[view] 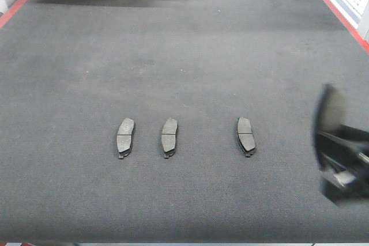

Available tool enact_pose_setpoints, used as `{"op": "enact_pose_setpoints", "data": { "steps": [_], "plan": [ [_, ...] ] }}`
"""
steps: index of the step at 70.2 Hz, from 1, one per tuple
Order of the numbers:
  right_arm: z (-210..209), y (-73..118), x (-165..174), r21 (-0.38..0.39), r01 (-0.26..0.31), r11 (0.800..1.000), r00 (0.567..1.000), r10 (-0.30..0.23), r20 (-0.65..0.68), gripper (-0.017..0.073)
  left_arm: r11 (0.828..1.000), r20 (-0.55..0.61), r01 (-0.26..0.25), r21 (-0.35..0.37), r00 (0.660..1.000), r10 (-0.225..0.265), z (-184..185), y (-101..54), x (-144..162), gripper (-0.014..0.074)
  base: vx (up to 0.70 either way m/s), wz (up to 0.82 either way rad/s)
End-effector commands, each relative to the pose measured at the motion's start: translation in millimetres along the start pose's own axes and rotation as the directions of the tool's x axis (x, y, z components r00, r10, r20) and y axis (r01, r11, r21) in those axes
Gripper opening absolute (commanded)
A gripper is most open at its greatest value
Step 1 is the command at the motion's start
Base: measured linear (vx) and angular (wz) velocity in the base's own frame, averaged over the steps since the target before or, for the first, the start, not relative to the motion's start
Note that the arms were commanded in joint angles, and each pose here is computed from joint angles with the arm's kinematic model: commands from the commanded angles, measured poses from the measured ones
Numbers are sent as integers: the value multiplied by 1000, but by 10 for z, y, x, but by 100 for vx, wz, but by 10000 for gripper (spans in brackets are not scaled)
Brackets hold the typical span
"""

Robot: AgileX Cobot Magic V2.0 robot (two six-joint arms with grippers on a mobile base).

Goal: Move and align brake pads A on conveyor
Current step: 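Swing the right gripper over the belt beside the other pad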

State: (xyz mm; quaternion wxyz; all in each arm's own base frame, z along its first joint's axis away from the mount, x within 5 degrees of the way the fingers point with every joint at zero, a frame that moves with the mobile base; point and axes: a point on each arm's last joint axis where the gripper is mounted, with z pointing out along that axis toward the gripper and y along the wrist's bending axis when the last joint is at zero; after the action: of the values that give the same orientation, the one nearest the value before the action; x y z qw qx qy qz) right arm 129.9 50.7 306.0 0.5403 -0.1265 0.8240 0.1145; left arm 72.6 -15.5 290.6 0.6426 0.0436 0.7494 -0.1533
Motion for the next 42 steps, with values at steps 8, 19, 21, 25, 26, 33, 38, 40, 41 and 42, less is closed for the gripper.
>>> {"op": "enact_pose_setpoints", "data": {
  "steps": [8, 19, 21, 25, 26, 33, 38, 40, 41, 42],
  "plan": [
    [474, 55, -457, -16, -33, 999, 999, 33, 19, 0, 999, 41, -18, 32, 999, 17, -5, -41, -93, -8, 0, 0],
    [962, 91, -557, -19, -105, 994, 991, 103, -84, 1, 999, 41, -18, 32, 999, 17, -5, -41, -93, -8, 0, 0],
    [1042, 95, -561, -18, -116, 993, 988, 113, -100, 1, 999, 41, -18, 32, 999, 17, -5, -41, -93, -8, 0, 0],
    [1219, 103, -563, -14, -129, 992, 983, 126, -134, 4, 999, 41, -18, 32, 999, 17, -5, -41, -93, -8, 0, 0],
    [1259, 104, -562, -13, -131, 991, 982, 127, -141, 4, 999, 41, -18, 32, 999, 17, -5, -41, -93, -8, 0, 0],
    [1564, 121, -533, -4, -169, 986, 966, 165, -201, 7, 999, 41, -18, 32, 999, 17, -5, -41, -93, -8, 0, 0],
    [1744, 150, -499, 1, -216, 976, 945, 209, -253, 9, 999, 41, -18, 32, 999, 17, -5, -41, -93, -8, 0, 0],
    [1829, 174, -478, 2, -233, 972, 933, 224, -281, 11, 999, 41, -18, 32, 999, 17, -5, -41, -93, -8, 0, 0],
    [1863, 187, -484, 0, -239, 971, 930, 229, -288, 12, 999, 41, -18, 32, 999, 17, -5, -41, -93, -8, 0, 0],
    [1915, 193, -457, 4, -244, 970, 923, 234, -306, 13, 999, 41, -18, 32, 999, 17, -5, -41, -93, -8, 0, 0]
  ]
}}
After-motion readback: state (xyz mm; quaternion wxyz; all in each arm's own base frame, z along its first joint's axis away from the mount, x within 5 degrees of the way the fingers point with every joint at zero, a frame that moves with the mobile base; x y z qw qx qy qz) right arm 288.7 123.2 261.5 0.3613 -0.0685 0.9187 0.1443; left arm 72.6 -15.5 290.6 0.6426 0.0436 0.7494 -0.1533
